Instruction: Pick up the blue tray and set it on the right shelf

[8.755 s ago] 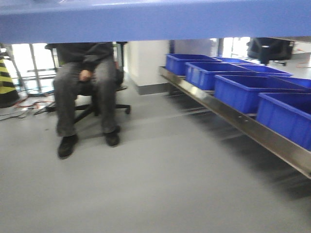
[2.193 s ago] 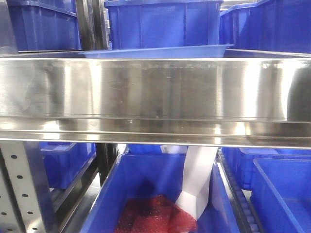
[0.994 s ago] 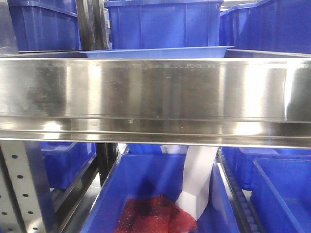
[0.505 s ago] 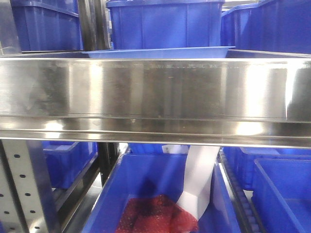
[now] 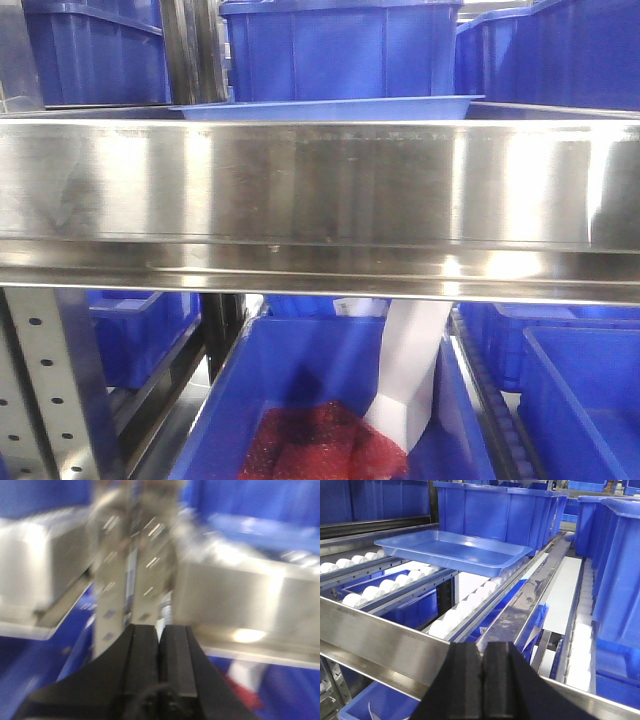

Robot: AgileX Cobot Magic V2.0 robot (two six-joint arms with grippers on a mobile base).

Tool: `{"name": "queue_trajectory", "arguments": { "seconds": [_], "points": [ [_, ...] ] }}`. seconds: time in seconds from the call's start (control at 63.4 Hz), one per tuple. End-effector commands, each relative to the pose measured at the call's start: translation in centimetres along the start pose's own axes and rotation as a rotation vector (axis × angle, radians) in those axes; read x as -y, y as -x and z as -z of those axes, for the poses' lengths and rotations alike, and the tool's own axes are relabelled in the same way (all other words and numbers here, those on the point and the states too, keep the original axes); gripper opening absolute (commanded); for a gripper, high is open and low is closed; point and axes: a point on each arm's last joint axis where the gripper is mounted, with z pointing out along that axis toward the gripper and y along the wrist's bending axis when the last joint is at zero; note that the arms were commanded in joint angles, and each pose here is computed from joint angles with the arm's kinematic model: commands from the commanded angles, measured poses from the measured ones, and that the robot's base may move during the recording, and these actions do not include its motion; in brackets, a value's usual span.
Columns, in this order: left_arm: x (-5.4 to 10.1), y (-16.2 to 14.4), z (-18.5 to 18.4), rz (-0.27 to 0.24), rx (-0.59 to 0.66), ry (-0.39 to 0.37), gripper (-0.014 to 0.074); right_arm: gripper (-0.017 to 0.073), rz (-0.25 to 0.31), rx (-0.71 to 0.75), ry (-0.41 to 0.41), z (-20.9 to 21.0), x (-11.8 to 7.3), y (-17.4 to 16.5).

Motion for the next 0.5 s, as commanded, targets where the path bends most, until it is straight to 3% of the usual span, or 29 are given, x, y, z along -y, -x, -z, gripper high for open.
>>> {"name": "queue_trajectory", "arguments": {
  "seconds": [0.0, 0.489],
  "points": [
    [-0.35, 0.45, -0.10, 0.011, 0.204, 0.025, -0.0048, 0.0022, 0.016, 0.107, 0.015, 0.21, -0.14, 1.63],
    [-0.43, -0.07, -0.24, 0.011, 0.188, 0.029, -0.0048, 0.0022, 0.016, 0.108, 0.015, 0.21, -0.15, 1.64]
  ]
}}
